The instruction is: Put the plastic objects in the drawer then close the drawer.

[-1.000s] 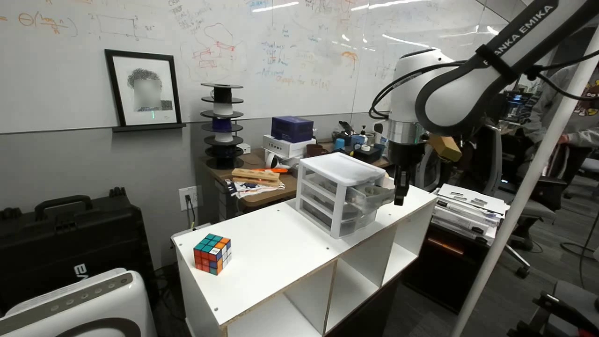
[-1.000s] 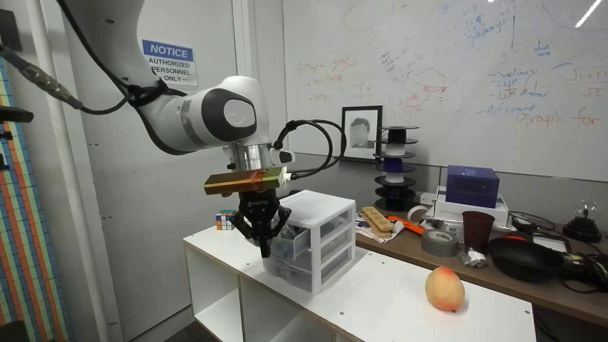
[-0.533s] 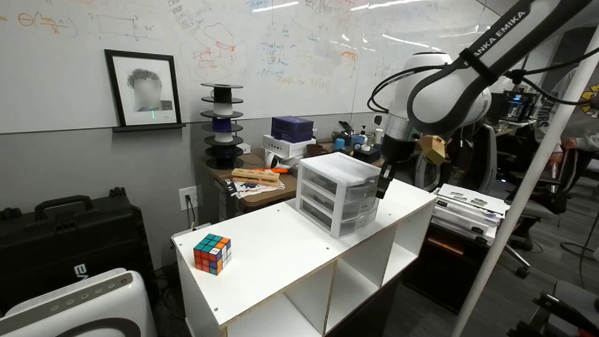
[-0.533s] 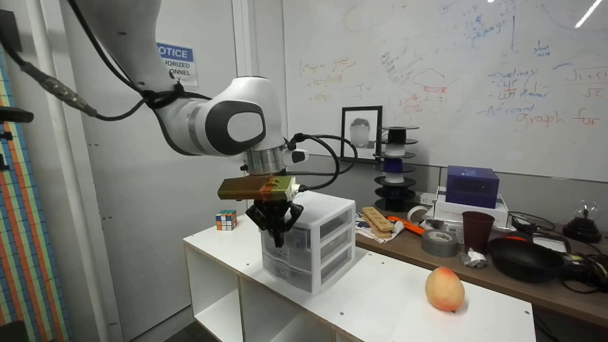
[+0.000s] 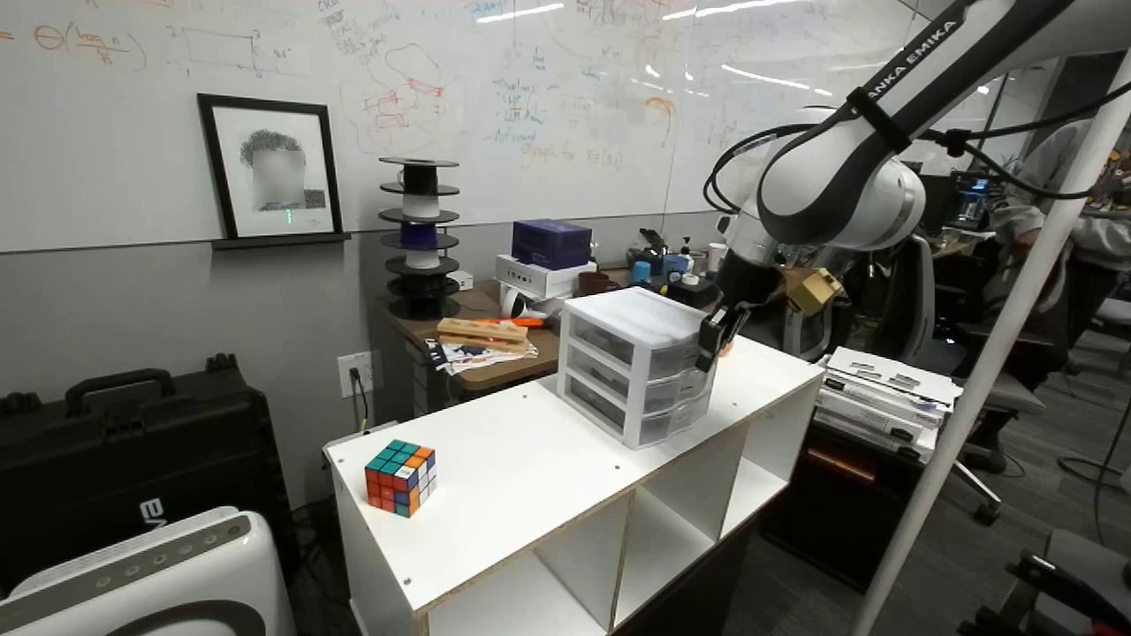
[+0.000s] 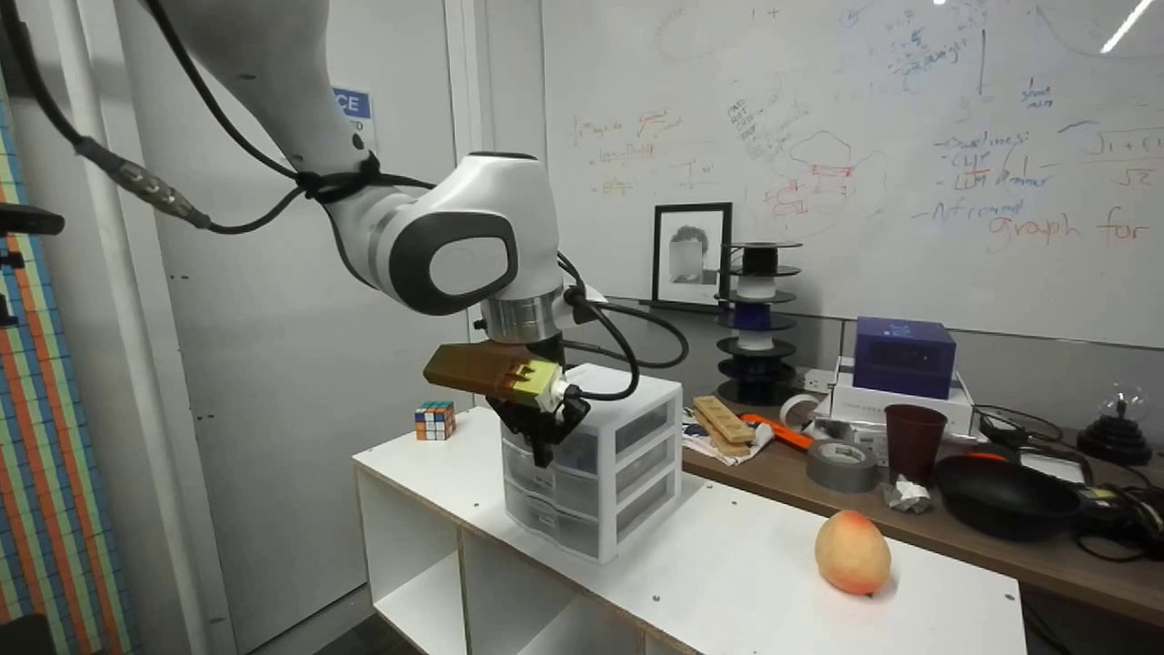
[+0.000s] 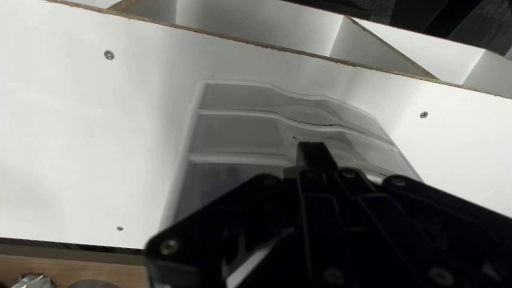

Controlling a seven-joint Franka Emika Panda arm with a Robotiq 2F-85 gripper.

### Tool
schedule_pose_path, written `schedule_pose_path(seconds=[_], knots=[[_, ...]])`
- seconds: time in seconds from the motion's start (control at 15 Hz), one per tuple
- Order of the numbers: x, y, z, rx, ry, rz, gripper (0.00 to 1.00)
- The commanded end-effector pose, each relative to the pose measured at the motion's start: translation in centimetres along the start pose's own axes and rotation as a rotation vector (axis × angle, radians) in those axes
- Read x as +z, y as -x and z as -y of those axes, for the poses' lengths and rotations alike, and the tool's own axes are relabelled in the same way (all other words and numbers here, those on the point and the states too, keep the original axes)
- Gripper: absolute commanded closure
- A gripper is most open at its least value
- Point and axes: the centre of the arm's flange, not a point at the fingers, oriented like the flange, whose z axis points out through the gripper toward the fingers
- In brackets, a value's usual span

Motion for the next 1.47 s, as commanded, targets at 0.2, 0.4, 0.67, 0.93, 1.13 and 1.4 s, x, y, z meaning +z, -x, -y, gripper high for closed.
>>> schedule_pose_path(seconds=[0.2,0.4,0.67,0.93,1.13,1.4], knots=[[-4.3,0.4,0.0,0.125,-0.013,0.022,0.95],[-7.9,1.3,0.0,0.187,0.000,0.055,0.93],[-13.0,2.1,-0.3,0.232,-0.017,0.109,0.94],[-15.9,3.2,-0.4,0.259,-0.116,0.266,0.95],[-17.5,3.6,-0.4,0.268,-0.170,0.363,0.68],[-15.5,4.5,-0.8,0.257,-0.140,0.348,0.70]])
